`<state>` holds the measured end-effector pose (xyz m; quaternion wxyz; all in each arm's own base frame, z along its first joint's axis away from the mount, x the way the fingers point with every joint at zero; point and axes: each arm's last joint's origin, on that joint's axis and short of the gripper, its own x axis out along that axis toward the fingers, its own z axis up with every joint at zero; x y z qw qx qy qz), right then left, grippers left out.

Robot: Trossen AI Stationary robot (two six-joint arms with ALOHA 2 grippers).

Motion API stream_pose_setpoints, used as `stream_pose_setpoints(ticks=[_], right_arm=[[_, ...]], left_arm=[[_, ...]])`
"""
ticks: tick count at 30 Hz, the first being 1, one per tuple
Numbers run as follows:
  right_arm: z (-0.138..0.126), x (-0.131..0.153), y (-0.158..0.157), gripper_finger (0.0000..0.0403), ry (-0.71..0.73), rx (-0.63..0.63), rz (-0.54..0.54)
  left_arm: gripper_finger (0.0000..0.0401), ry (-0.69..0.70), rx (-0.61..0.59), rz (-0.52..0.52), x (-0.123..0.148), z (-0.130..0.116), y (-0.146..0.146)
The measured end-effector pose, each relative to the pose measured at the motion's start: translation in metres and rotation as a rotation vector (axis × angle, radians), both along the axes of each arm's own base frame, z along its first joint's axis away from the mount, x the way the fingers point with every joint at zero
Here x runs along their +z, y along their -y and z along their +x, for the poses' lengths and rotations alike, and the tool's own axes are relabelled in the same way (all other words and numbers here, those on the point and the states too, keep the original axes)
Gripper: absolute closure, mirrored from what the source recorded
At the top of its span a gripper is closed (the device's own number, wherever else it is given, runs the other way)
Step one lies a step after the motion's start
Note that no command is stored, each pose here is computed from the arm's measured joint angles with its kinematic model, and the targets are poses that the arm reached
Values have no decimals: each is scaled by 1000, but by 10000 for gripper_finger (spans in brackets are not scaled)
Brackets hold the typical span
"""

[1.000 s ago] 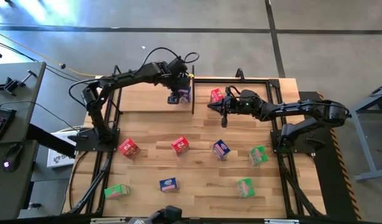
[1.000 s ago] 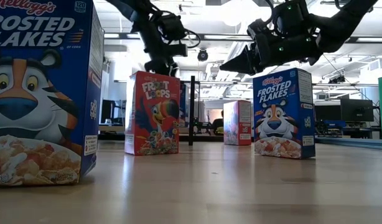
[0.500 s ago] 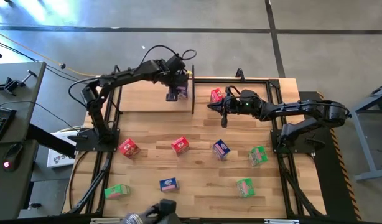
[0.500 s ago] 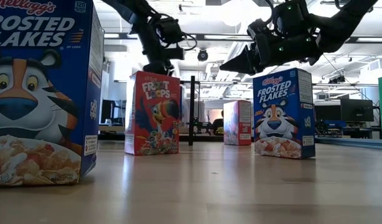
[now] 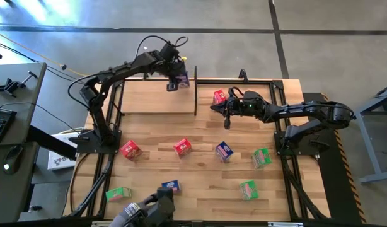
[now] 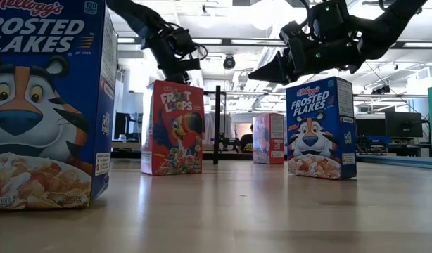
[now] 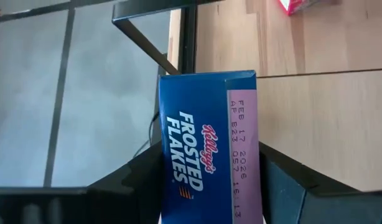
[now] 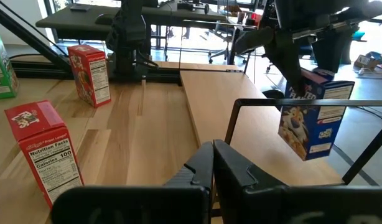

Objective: Stack cereal on shelf
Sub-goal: Put the top blue cereal box on the shelf, then put the bottom left red cereal box on the shelf

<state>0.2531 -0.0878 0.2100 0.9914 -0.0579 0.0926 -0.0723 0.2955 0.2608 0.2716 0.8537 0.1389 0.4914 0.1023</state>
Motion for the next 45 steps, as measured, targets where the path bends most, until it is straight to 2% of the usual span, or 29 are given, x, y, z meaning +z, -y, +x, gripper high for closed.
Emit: stream_pose_setpoints(ticks=[8, 18, 24, 35, 38, 45], right_arm=[[0, 0, 0, 403, 2, 0, -1], [0, 0, 0, 403, 4, 0, -1], [0, 0, 0, 403, 4, 0, -1], [0, 0, 0, 403, 3, 0, -1], [0, 0, 0, 403, 3, 0, -1], [0, 0, 0, 403, 3, 0, -1]], left_arm=[[207, 11, 36, -42, -12, 2, -8], [191, 39, 59, -34, -11, 4, -10], [187, 30, 27, -17, -11, 5, -9], [187, 46, -20, -52, -11, 5, -7], [187, 58, -17, -69, -6, 4, -8], [187, 107, 18, -30, 14, 7, -13]])
